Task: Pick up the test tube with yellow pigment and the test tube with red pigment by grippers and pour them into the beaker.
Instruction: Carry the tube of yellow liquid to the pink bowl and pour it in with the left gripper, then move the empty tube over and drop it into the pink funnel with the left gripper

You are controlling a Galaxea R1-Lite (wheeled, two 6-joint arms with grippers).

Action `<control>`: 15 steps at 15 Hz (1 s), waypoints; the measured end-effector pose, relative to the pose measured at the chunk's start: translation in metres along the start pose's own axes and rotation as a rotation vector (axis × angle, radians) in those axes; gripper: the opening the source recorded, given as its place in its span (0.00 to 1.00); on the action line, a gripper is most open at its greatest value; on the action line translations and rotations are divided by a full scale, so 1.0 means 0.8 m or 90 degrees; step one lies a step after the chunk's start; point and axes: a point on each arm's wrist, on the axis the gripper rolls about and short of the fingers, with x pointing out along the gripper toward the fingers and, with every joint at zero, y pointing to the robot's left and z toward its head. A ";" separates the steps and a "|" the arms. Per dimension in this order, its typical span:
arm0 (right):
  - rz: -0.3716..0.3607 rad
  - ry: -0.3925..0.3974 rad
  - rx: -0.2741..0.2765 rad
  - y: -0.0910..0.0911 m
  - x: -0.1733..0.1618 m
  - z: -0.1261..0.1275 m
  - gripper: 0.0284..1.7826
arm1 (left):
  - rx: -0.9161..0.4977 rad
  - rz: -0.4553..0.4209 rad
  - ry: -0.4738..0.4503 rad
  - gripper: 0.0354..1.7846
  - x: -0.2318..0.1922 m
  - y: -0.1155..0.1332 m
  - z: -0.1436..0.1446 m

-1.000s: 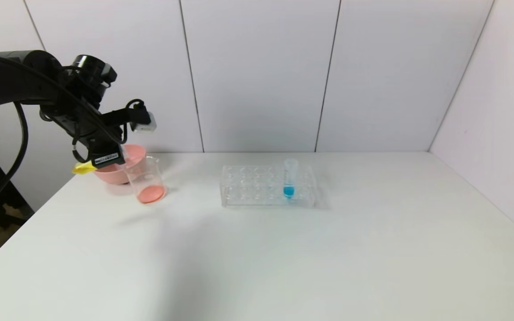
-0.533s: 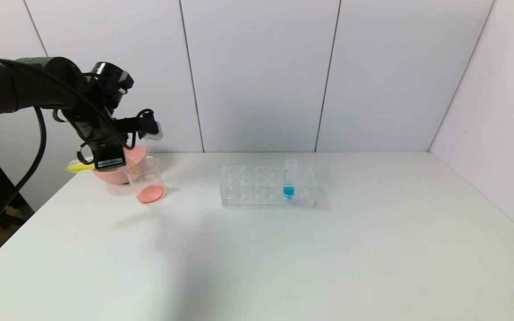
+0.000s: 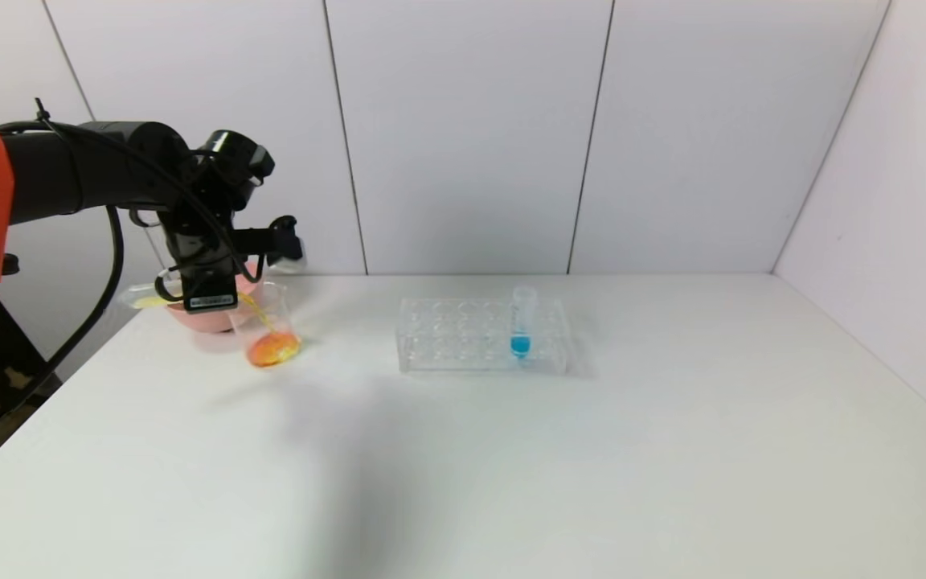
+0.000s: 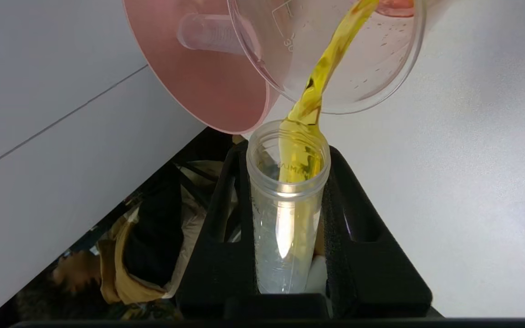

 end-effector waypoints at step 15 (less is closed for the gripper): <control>0.000 0.000 0.000 0.000 0.000 0.000 0.96 | -0.039 0.062 -0.029 0.23 -0.018 0.009 0.010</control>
